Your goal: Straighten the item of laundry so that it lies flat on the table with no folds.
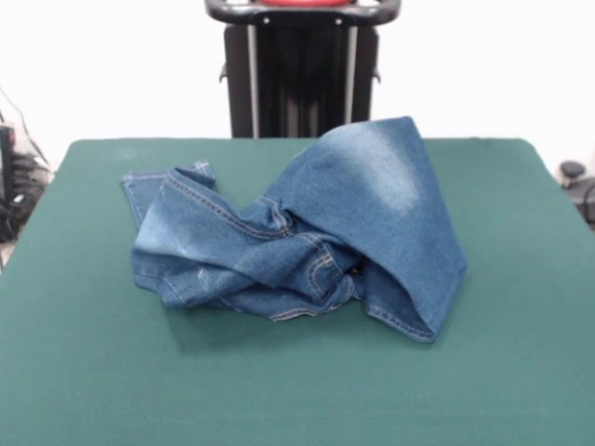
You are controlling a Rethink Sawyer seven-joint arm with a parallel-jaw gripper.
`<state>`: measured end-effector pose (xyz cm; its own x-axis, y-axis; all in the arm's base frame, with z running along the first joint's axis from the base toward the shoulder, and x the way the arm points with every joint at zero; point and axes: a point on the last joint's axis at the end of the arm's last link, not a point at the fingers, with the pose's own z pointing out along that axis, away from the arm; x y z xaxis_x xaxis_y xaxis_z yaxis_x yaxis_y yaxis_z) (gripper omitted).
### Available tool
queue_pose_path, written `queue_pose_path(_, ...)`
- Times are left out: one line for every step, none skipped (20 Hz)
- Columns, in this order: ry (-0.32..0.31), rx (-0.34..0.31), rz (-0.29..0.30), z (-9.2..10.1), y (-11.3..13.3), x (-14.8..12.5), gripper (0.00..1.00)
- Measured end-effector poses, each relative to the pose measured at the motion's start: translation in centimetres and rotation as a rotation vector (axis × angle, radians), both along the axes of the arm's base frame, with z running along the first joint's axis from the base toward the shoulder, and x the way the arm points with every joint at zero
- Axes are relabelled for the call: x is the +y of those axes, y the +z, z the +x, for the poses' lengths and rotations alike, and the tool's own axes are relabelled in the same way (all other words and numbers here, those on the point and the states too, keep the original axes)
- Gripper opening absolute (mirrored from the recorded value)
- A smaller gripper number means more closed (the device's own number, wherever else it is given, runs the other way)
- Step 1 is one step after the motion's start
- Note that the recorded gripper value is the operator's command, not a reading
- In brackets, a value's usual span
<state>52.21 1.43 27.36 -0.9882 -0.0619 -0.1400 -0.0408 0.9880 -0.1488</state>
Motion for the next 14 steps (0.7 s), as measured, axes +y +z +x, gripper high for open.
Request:
queue_pose_path(-0.003,0.001,0.002,-0.1,-0.1,-0.1,1.0)
queue_pose_path(-0.005,0.002,0.004,-0.2,-0.2,-0.1,1.0)
queue_pose_path(-0.013,0.006,0.01,-0.4,-0.6,-0.3,1.0)
queue_pose_path(-0.015,0.007,0.012,-0.5,-0.7,-0.3,1.0)
queue_pose_path(-0.017,0.009,0.014,-0.5,-0.8,-0.4,1.0)
queue_pose_path(-0.02,0.011,0.017,-0.6,-1.0,-0.4,1.0)
queue_pose_path(-0.022,0.013,0.018,-0.7,-1.1,-0.5,1.0)
queue_pose_path(-0.024,0.02,0.02,-0.8,-1.6,-0.5,1.0)
queue_pose_path(-0.025,0.024,0.021,-0.8,-1.9,-0.5,1.0)
queue_pose_path(-0.025,0.027,0.022,-0.9,-2.1,-0.5,1.0)
queue_pose_path(-0.026,0.029,0.023,-0.9,-2.3,-0.5,1.0)
queue_pose_path(-0.027,0.037,0.027,-1.0,-2.8,-0.4,1.0)
queue_pose_path(-0.031,0.043,0.041,-1.1,-3.6,-0.3,1.0)
queue_pose_path(-0.032,0.044,0.047,-1.1,-3.9,-0.3,1.0)
